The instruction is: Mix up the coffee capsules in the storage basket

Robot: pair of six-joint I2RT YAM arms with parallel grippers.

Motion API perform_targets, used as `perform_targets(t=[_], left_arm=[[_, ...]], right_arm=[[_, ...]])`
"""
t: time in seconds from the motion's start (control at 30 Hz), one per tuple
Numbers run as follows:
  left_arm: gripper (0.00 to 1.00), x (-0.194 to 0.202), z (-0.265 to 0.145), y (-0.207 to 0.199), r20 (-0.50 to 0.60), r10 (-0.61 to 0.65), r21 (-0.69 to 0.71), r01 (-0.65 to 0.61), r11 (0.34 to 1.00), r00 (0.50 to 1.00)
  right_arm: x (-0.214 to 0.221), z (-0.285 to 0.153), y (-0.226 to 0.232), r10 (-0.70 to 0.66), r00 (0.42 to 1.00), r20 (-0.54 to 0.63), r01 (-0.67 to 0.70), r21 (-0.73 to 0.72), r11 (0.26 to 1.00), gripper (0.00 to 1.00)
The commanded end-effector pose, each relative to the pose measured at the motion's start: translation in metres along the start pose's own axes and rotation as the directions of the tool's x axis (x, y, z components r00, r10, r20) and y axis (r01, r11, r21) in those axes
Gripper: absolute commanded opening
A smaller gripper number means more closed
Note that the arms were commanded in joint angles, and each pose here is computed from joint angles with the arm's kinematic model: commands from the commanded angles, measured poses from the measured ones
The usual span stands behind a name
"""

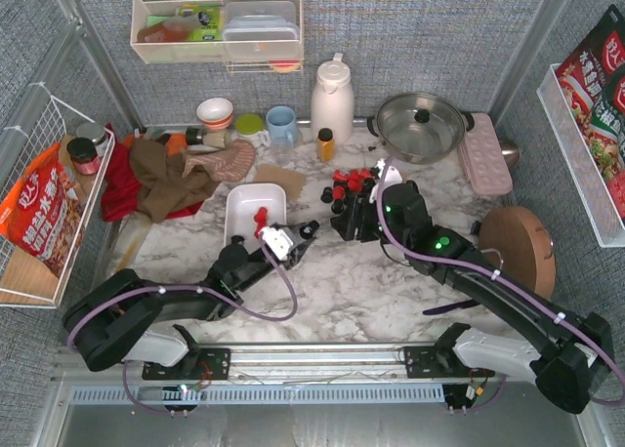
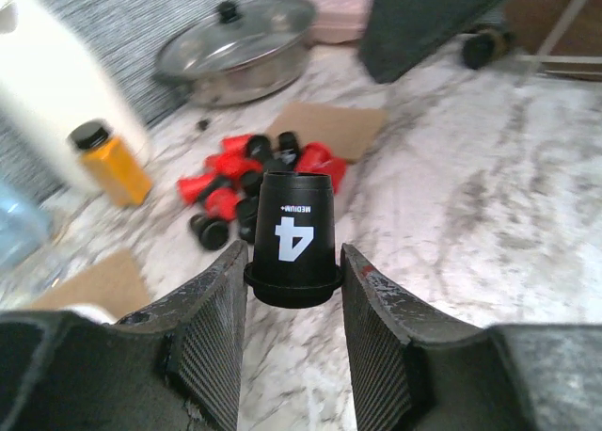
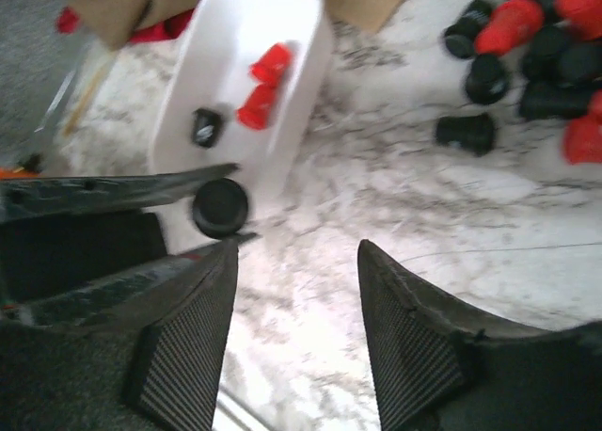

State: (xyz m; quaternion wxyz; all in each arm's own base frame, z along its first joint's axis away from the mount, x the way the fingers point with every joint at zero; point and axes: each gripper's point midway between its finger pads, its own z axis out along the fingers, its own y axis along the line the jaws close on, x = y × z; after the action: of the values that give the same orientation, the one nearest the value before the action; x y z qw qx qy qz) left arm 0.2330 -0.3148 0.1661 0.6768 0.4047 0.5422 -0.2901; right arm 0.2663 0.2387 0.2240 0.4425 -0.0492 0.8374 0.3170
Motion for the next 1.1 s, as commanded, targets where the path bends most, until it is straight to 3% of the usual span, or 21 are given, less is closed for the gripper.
perform_targets(t=[0.0,0.1,0.3,0.4,0.63,0.83,1.07], left_arm=[[0.48,0.016,-0.015,0.049,-0.082,-0.116,-0.272,0.090,0.958,0.990],[0.48,0.037,-0.031,0.084,-0.144,-0.248,-0.450,0.159,0.879,0.958],[0.49,0.061,-0.057,0.145,-0.099,-0.475,-0.666,0.297,0.685,0.874],[0.51,0.070,-0.053,0.157,-0.109,-0.516,-0.680,0.315,0.662,0.850],[0.59,0.095,-0.056,0.170,-0.126,-0.605,-0.736,0.335,0.588,0.787],[0.72,0.099,-0.061,0.165,-0.137,-0.614,-0.733,0.338,0.591,0.777],[0.73,0.069,-0.057,0.153,-0.120,-0.574,-0.640,0.379,0.668,0.810]], right_arm=[[-0.014,0.005,-0.042,-0.115,0.993,0.036,0.105,0.207,0.973,0.60],[-0.010,0.023,-0.066,-0.186,0.982,-0.031,0.187,0.292,0.938,0.69],[0.005,0.081,-0.094,-0.242,0.954,-0.174,0.288,0.332,0.898,0.77],[0.026,0.113,-0.107,-0.228,0.935,-0.270,0.313,0.332,0.890,0.78],[0.051,0.150,-0.126,-0.206,0.910,-0.359,0.336,0.351,0.874,0.78],[0.063,0.156,-0.139,-0.206,0.892,-0.401,0.366,0.374,0.852,0.78],[0.073,0.161,-0.149,-0.197,0.885,-0.422,0.376,0.397,0.837,0.72]])
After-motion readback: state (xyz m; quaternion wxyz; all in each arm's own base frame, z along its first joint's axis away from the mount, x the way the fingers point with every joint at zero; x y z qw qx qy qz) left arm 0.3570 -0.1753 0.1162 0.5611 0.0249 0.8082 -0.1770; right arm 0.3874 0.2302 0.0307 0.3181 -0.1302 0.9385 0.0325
